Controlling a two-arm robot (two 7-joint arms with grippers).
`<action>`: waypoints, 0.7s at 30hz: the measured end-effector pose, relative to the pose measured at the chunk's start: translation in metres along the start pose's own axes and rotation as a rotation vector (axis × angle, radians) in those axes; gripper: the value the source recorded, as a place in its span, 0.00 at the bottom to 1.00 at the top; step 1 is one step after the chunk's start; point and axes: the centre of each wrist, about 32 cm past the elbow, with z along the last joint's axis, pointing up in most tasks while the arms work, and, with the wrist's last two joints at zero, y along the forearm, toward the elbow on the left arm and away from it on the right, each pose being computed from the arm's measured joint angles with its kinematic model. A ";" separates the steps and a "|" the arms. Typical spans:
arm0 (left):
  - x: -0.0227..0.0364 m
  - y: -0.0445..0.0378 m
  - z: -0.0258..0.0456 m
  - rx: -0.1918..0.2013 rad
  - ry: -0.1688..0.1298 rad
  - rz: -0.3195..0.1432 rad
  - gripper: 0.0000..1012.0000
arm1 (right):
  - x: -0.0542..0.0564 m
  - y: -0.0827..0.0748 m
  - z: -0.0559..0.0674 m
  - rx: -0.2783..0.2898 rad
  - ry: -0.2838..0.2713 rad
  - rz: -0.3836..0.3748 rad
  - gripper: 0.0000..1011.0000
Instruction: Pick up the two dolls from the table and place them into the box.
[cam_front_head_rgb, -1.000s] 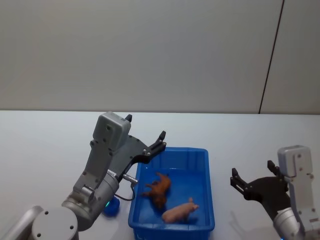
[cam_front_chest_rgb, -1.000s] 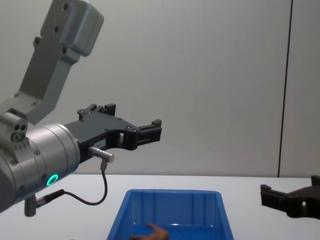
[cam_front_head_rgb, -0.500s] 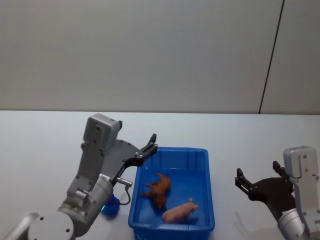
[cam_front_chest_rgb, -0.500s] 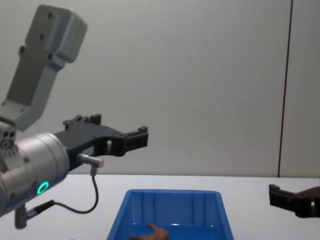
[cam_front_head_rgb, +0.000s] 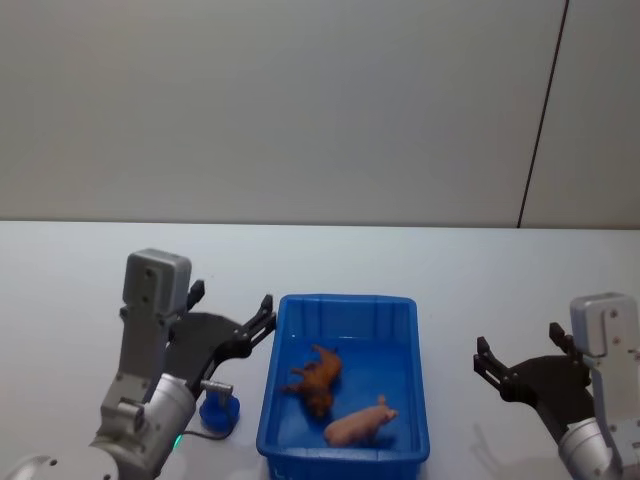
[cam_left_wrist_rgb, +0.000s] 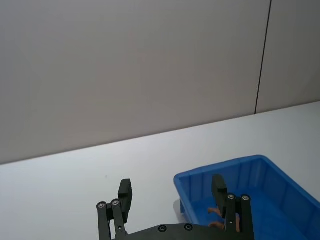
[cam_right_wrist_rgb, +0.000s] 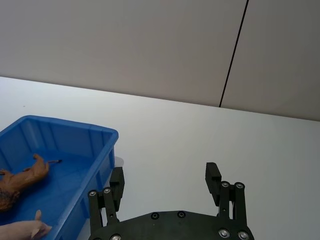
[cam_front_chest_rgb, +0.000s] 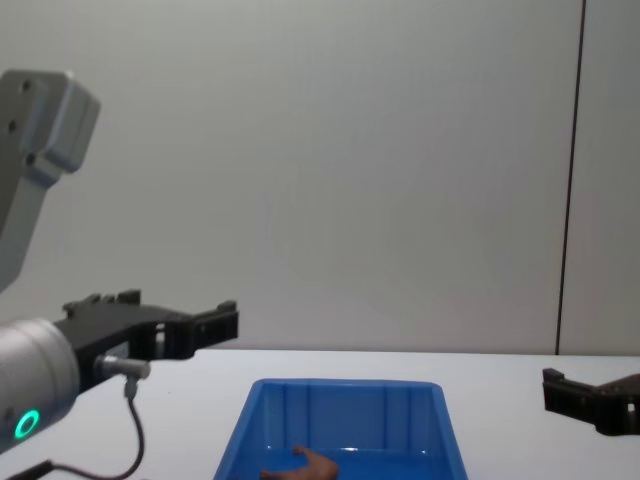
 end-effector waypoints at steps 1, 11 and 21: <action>0.0006 0.0007 -0.0007 0.006 0.005 0.004 0.99 | 0.000 0.000 0.000 0.000 0.000 0.000 0.99; 0.0086 0.0096 -0.0107 0.107 0.056 0.039 0.99 | 0.000 0.000 0.000 0.000 0.000 -0.002 0.99; 0.0151 0.0127 -0.0179 0.204 0.073 0.049 0.99 | 0.000 0.000 0.000 0.000 0.000 -0.002 0.99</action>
